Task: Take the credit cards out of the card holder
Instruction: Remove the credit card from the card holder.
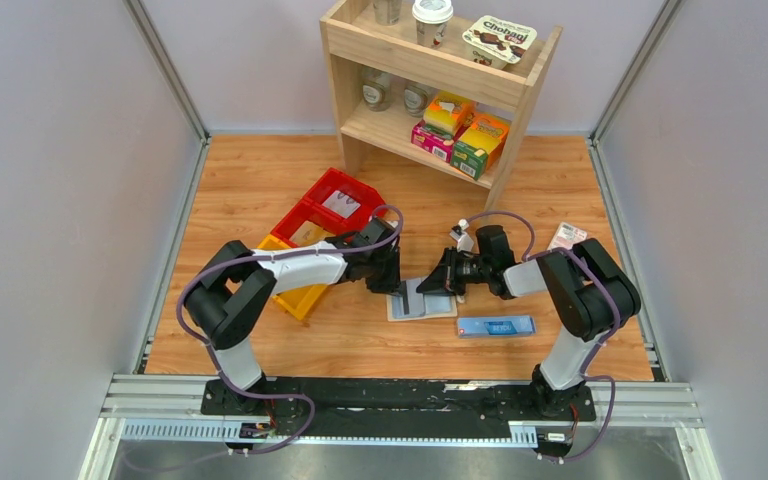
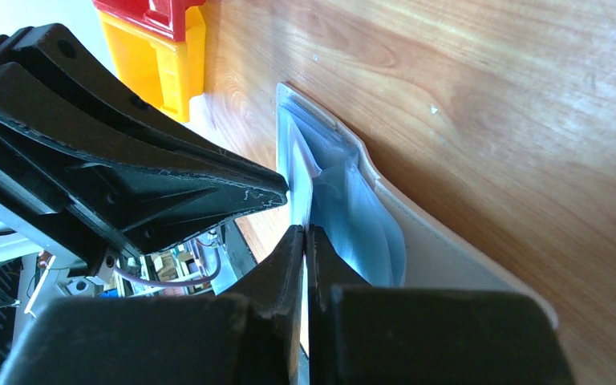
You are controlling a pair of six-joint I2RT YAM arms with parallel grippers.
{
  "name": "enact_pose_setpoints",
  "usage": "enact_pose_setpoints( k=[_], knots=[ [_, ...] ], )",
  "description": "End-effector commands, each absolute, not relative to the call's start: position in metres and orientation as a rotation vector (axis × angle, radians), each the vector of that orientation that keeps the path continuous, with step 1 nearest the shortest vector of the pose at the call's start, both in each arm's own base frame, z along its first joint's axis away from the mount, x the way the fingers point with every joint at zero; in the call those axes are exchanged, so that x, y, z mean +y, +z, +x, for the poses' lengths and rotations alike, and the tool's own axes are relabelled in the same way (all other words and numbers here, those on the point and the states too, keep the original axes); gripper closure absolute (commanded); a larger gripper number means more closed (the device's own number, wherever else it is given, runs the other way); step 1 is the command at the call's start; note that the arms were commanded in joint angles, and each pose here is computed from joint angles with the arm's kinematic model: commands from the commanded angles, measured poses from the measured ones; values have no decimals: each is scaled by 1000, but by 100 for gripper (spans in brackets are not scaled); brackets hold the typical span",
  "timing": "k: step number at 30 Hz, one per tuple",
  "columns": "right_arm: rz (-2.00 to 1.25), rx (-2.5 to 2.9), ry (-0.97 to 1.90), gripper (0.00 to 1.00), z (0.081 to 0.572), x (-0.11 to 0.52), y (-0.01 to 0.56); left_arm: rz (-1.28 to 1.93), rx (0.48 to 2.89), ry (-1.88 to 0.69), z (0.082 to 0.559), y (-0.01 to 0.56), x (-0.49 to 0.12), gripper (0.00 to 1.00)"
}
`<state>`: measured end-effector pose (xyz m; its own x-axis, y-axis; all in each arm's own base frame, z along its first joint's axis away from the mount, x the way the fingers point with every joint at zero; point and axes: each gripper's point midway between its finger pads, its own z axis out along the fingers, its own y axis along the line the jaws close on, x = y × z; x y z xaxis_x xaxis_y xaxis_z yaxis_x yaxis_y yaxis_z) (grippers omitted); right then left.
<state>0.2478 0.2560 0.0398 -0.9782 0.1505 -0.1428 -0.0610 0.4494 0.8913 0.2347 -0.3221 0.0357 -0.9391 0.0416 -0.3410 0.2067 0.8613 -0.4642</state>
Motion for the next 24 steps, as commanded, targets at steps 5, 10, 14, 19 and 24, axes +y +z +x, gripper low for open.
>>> enact_pose_setpoints(
  k=[5, 10, 14, 19, 24],
  knots=[
    [54, 2456, 1608, 82, 250, 262, 48, 224, 2770, -657, 232, 21, -320, 90],
    [31, 2464, 1647, 76, 246, 270, 52, 219, 2790, -624, 230, 14, -314, 91],
    [-3, 2474, 1676, 72, 245, 279, 56, 219, 2789, -608, 230, 13, -311, 91],
    [-38, 2473, 1723, 73, 240, 286, 64, 220, 2790, -592, 229, 12, -309, 91],
    [-56, 2439, 1744, 75, 239, 282, 75, 221, 2812, -542, 227, 5, -302, 92]
  ],
)
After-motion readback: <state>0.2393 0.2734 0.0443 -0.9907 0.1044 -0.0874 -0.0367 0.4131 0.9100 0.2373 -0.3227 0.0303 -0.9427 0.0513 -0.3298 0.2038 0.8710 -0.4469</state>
